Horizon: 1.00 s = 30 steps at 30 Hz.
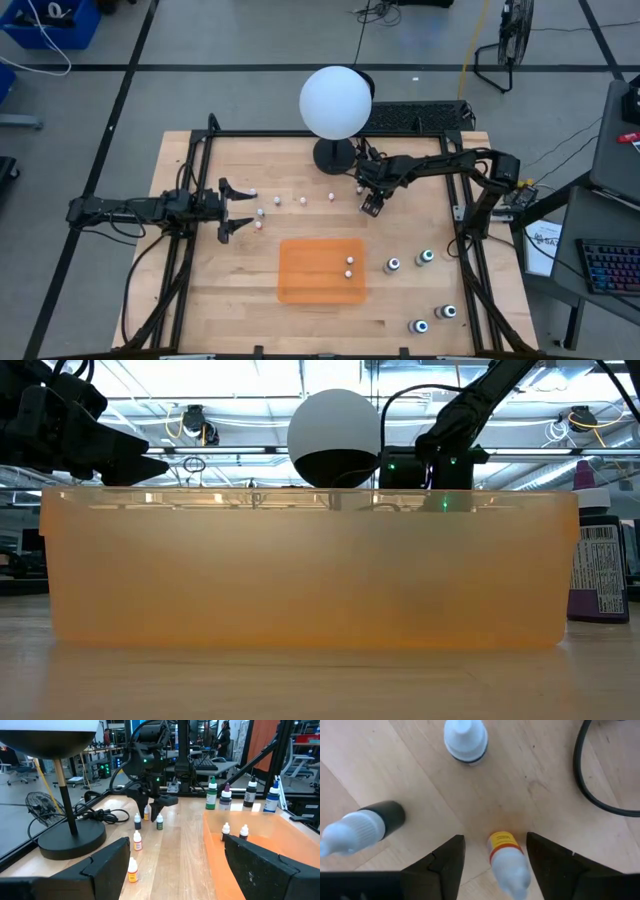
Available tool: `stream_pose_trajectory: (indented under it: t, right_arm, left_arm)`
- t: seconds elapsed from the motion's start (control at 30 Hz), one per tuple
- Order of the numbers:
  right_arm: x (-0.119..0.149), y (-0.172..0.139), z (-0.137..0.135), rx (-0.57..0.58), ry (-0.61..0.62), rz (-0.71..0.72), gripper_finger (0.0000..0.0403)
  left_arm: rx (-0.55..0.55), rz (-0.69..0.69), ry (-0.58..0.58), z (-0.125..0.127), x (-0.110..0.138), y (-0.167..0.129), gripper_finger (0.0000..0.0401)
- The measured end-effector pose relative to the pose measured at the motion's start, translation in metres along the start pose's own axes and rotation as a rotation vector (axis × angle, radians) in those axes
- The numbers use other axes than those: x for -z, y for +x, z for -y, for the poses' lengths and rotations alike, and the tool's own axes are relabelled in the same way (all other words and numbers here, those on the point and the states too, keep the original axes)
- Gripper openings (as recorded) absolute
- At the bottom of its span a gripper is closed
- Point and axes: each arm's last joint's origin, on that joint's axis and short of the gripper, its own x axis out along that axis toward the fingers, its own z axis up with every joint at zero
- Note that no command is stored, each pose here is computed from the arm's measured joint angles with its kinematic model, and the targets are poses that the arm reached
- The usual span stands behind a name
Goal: Pick & Place food coloring
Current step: Put the small orange food coloring bottle into the orange container
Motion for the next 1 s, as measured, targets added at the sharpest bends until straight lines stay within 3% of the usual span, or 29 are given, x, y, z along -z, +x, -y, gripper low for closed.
stream_pose_trajectory:
  t: [0.33, 0.5, 0.67, 1.0]
  right_arm:
    - [-0.001, -0.001, 0.0, 0.019, -0.057, 0.003, 0.0053]
    - [-0.003, -0.012, -0.009, -0.029, -0.102, 0.041, 0.0052]
    - [-0.003, -0.051, -0.027, -0.039, -0.122, 0.1, 0.0052]
    - [0.006, -0.139, -0.113, 0.048, -0.27, 0.203, 0.0052]
  left_arm:
    - [0.0, 0.0, 0.0, 0.0, 0.0, 0.0, 0.0324]
    - [0.0, 0.0, 0.0, 0.0, 0.0, 0.0, 0.0324]
    - [0.0, 0.0, 0.0, 0.0, 0.0, 0.0, 0.0324]
    - [0.0, 0.0, 0.0, 0.0, 0.0, 0.0, 0.0324]
